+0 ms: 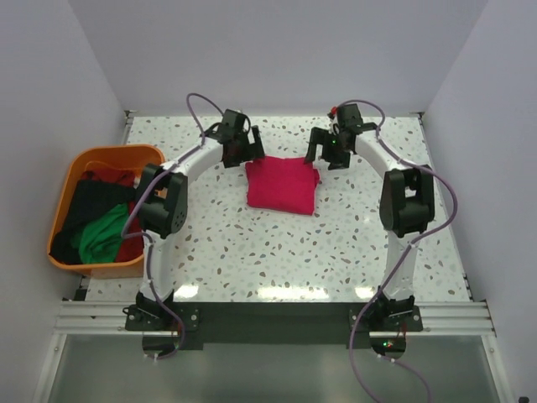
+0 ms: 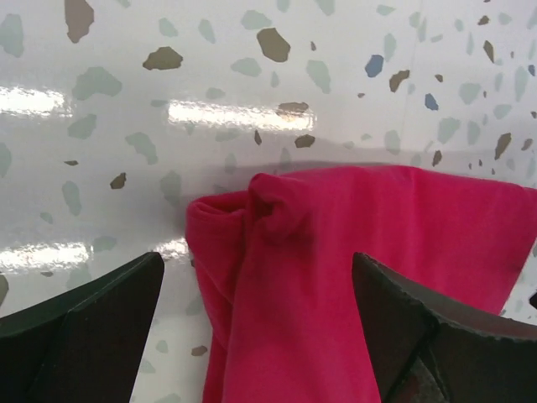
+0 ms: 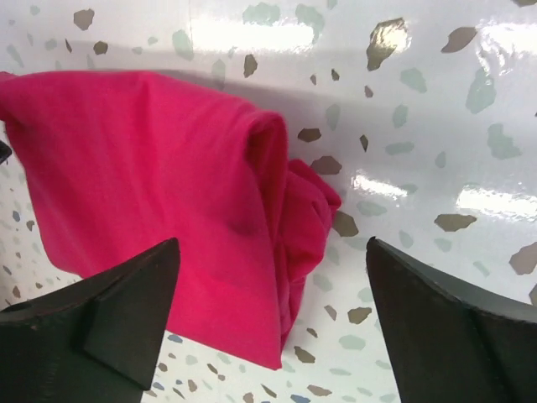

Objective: Fold and stack the t-shirts
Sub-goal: Fold the tshirt, then neatly place the folded tshirt to the corner

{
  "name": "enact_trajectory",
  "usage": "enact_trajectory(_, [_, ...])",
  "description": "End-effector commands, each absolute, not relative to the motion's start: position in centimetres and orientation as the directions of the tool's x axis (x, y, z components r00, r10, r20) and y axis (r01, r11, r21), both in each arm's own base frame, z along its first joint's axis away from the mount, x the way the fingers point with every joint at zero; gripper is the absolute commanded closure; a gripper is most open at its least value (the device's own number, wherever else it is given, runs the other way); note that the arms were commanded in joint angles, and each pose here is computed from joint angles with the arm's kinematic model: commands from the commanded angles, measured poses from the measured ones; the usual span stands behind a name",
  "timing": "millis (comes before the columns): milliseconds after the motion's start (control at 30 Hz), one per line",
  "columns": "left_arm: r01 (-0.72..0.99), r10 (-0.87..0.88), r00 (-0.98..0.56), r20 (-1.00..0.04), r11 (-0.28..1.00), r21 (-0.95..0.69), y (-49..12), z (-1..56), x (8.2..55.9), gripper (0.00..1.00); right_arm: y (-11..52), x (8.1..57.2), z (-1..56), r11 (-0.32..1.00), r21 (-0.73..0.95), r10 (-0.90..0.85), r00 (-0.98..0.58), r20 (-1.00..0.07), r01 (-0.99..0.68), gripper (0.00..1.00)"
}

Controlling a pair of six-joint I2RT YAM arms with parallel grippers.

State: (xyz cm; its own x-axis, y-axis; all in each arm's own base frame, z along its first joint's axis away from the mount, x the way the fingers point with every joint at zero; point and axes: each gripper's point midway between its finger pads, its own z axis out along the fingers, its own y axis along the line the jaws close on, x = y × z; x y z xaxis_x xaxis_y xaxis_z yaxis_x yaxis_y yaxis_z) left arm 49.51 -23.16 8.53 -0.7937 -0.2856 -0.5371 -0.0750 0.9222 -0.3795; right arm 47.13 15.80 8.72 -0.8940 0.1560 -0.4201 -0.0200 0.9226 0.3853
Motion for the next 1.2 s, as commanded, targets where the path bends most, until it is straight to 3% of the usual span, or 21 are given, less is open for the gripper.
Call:
enact_trajectory(0, [-0.038,-0.279,-0.752,-0.597,0.923,-0.383,-22.5,11.9,51.6,0.0,15.6,48.3,12.1,0.915,0.398,0.145,-0.865,-0.48,-0.068,0.01])
enact_trajectory(267, [0.001,-0.263,-0.745,-0.613,0.919,-0.395,-21.6,11.9,48.5,0.0,16.7,44.2,11.0,0.925,0.37,0.114,-0.872,-0.476,-0.082,0.01])
enact_trajectory(467, [0.0,-0.252,-0.762,-0.597,0.921,-0.389,-21.6,10.6,48.0,0.0,18.2,44.3,9.1,0.945,0.327,0.142,-0.864,-0.483,-0.028,0.04])
enact_trajectory(700, [-0.022,-0.241,-0.786,-0.569,0.931,-0.365,-21.3,8.5,47.6,0.0,18.0,45.1,5.9,0.961,0.255,0.216,-0.86,-0.461,0.105,0.3])
enact_trajectory(767, [-0.033,-0.242,-0.785,-0.57,0.936,-0.351,-20.9,8.2,47.4,0.0,17.8,45.0,4.9,0.963,0.235,0.226,-0.865,-0.449,0.13,0.34])
enact_trajectory(800, [-0.035,-0.243,-0.783,-0.572,0.936,-0.35,-20.7,8.4,47.2,0.0,17.7,45.1,4.6,0.962,0.236,0.232,-0.864,-0.447,0.137,0.41])
enact_trajectory(867, [-0.033,-0.241,-0.787,-0.568,0.936,-0.351,-20.6,8.6,46.7,0.0,17.8,45.0,3.6,0.963,0.235,0.228,-0.872,-0.434,0.135,0.45])
enact_trajectory(900, [-0.027,-0.235,-0.794,-0.56,0.935,-0.355,-20.7,8.6,46.2,0.0,18.2,45.2,3.4,0.961,0.248,0.223,-0.873,-0.433,0.123,0.58])
enact_trajectory(967, [-0.006,-0.22,-0.8,-0.558,0.933,-0.359,-20.5,9.1,45.0,0.0,17.9,45.8,3.2,0.963,0.236,0.224,-0.865,-0.448,0.127,0.72])
enact_trajectory(1000, [-0.002,-0.217,-0.797,-0.563,0.934,-0.357,-20.2,9.6,44.5,0.0,17.6,46.3,3.0,0.963,0.232,0.23,-0.859,-0.458,0.135,0.92])
enact_trajectory(1033, [-0.006,-0.208,-0.806,-0.554,0.939,-0.344,-19.7,9.0,43.4,0.0,16.7,46.8,2.8,0.962,0.223,0.248,-0.85,-0.465,0.159,1.0])
enact_trajectory(1167, [-0.009,-0.21,-0.751,-0.625,0.951,-0.308,-17.3,12.5,40.9,0.0,12.9,49.7,3.5,0.955,0.202,0.289,-0.826,-0.483,0.216,1.0])
